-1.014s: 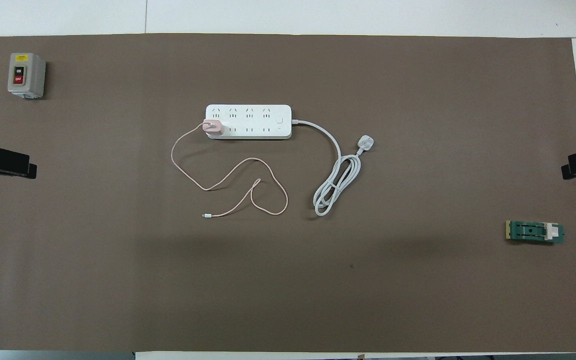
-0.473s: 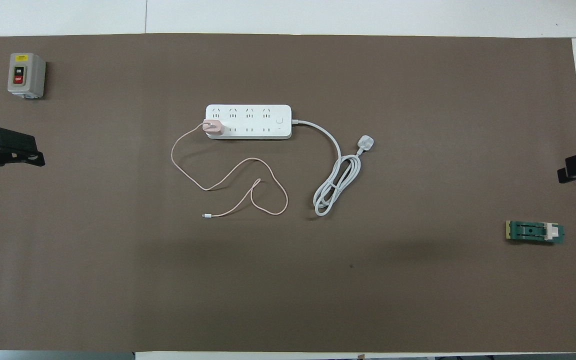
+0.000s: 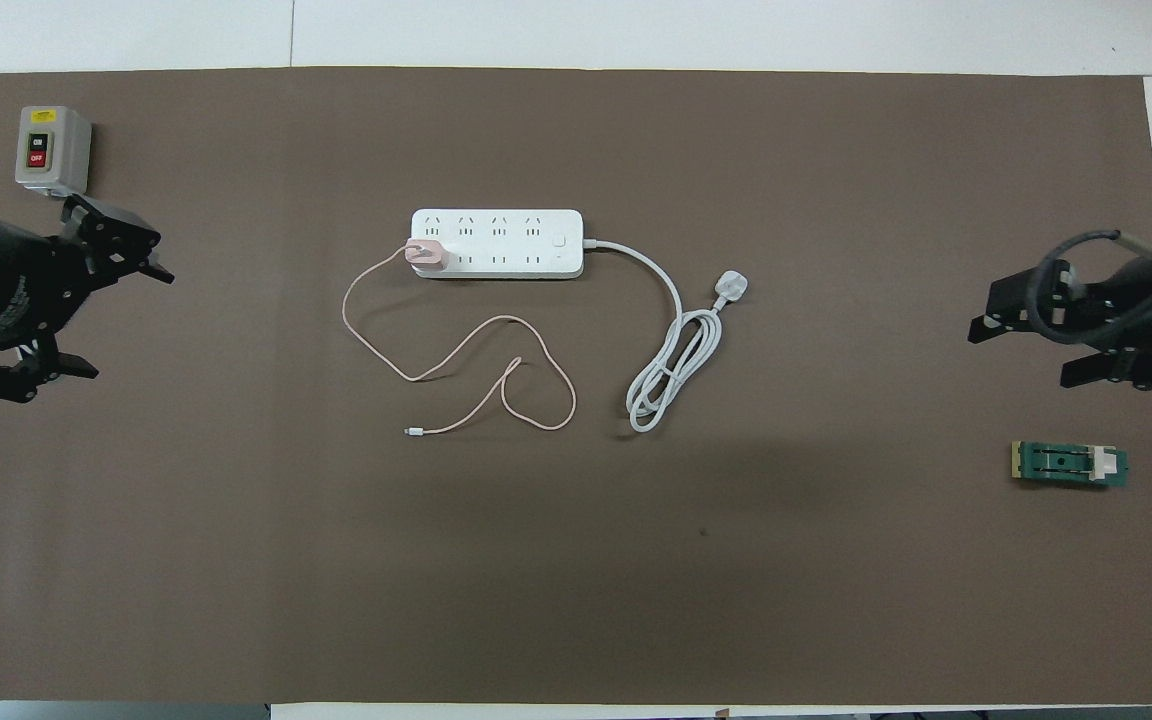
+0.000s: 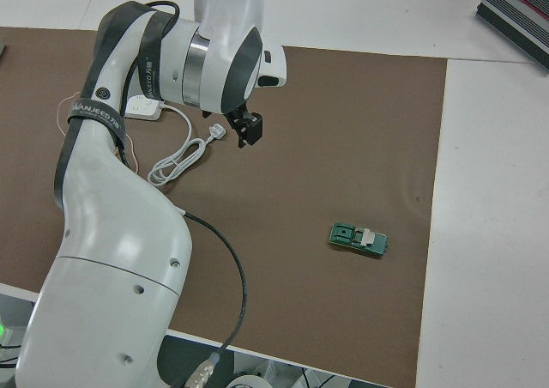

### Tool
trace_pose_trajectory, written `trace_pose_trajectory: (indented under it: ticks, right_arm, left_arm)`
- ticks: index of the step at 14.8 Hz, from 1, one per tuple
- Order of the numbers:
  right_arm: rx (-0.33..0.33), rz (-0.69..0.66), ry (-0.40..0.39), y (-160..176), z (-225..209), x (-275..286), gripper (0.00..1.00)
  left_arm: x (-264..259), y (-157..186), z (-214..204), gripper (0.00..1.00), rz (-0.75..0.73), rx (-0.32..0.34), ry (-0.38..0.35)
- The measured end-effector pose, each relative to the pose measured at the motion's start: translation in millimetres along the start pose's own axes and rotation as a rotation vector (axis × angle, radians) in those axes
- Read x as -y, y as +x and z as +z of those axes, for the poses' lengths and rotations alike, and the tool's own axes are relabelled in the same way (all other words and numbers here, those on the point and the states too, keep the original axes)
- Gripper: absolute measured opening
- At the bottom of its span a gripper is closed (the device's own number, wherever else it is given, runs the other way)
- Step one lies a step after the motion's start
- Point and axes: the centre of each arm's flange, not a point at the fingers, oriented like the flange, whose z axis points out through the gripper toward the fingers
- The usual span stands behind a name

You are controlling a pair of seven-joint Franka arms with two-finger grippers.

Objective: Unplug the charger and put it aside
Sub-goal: 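Reach the left gripper to the pink charger while the right gripper reaches the strip, then grasp the pink charger with the left gripper while the right gripper holds the strip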

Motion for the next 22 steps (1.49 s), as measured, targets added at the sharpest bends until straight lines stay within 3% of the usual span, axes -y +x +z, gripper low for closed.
trace_pose_trajectory:
  ticks: [3, 5, 10, 14, 17, 22]
  right_arm:
    - [0.05, 0.195, 0.061, 0, 54, 52, 1.0]
    - [0.069, 0.3, 0.095, -5, 89, 85, 1.0]
    - [0.185, 0.608, 0.227, -1, 163, 150, 1.0]
    - [0.242, 0.732, 0.291, 3, 228, 193, 1.0]
    - [0.321, 0.807, 0.323, 8, 259, 205, 1.0]
    - [0.372, 0.864, 0.292, 35, 297, 221, 1.0]
  left_arm:
    - [-44, -16, 31, 1.0, -0.161, 0.009, 0.008]
    - [-68, -21, 47, 1.0, -0.244, 0.009, -0.025]
    - [-108, -52, 111, 1.0, -0.336, -0.003, -0.015]
    - [-127, -59, 152, 1.0, -0.344, -0.017, -0.022]
    - [-132, -54, 161, 1.0, -0.339, -0.037, -0.044]
    - [-145, -60, 193, 1.0, -0.325, -0.034, -0.06]
